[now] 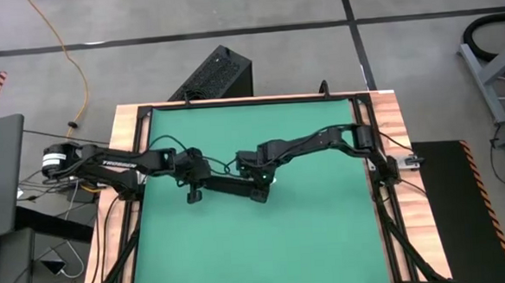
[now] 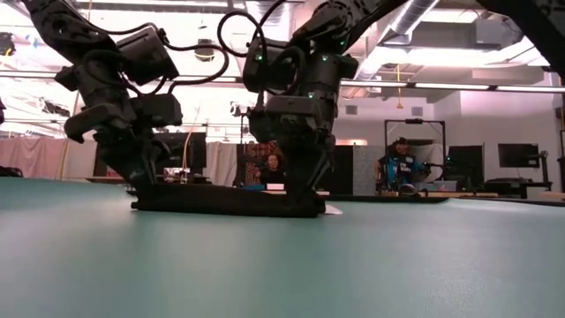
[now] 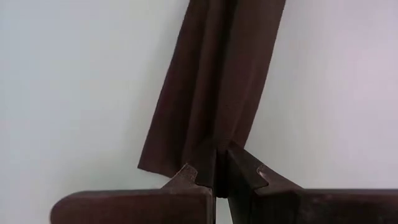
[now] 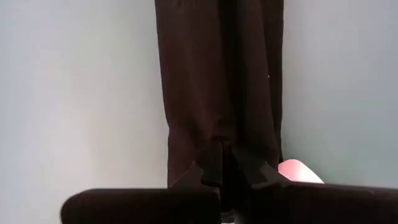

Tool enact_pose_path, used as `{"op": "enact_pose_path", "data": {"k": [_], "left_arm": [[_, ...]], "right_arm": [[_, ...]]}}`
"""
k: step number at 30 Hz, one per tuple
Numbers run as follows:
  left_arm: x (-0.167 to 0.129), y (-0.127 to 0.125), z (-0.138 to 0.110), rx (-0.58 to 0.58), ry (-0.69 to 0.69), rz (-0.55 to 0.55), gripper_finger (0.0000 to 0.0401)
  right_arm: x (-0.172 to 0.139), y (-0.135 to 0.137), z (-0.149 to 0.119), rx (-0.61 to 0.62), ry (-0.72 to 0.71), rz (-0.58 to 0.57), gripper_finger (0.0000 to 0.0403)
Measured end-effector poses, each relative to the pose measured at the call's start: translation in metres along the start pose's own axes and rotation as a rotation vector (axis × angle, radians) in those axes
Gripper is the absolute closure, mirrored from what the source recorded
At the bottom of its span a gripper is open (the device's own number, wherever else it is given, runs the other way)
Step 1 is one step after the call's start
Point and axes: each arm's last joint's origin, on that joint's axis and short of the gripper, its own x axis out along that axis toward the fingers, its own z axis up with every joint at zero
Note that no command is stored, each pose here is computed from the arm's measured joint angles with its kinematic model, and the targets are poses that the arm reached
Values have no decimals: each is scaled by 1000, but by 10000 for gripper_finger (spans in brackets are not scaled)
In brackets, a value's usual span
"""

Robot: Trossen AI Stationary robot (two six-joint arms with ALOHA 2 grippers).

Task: Roll towel
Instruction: Roll the black towel

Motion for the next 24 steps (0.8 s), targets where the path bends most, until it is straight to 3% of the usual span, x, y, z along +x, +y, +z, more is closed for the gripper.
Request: {"op": "enact_pose_path", "data": {"k": [6,12,19,24], "left_arm": [[-1,6,-2,-61,15,21,399],[-5,13,-9,-56,109,286,366],[-8,12,-8,-71,116,268,318],[-26,4,1,-107,46,307,316]], "right_arm": [[8,-6,0,8,30,25,384],[8,-8,2,4,17,27,384],[9,-9,2,-16,10,26,384],[10,-8,2,-19,10,26,384]]}}
